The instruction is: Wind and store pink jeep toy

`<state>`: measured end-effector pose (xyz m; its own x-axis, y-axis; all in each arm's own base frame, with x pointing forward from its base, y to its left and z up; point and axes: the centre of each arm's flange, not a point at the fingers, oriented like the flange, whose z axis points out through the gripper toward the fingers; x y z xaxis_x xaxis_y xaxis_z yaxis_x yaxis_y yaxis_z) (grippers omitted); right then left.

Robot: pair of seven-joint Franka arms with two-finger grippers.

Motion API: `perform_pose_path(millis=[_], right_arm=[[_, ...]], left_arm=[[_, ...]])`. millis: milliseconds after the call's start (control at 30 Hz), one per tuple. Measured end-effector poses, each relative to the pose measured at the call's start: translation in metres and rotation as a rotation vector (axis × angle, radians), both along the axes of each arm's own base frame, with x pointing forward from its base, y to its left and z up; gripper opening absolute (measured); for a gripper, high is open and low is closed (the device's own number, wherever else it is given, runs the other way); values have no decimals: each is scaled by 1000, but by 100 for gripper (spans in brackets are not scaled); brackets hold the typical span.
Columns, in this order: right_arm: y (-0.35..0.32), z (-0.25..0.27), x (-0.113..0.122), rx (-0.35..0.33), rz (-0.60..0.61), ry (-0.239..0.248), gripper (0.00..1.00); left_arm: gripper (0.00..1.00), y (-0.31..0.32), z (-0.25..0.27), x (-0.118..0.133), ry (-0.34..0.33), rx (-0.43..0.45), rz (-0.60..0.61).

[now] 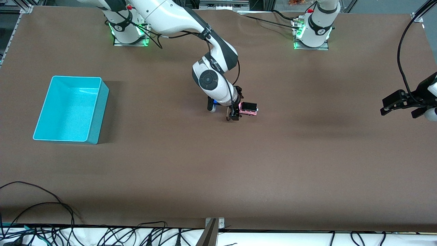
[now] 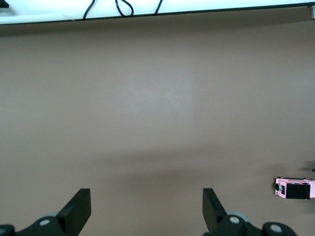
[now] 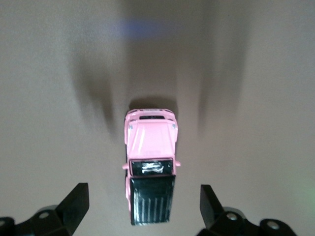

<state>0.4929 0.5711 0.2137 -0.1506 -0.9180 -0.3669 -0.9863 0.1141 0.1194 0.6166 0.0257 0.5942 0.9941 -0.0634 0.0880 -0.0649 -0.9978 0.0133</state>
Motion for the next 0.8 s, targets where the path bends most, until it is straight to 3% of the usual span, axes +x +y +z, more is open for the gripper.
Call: perform_pose_path(millis=[233, 799], right_arm=[[14, -8, -1, 1, -10, -24, 100], [47, -22, -42, -17, 61, -51, 100]], left_arm=[[100, 4, 0, 0, 1, 1, 7], [100, 15, 0, -1, 0, 1, 25]])
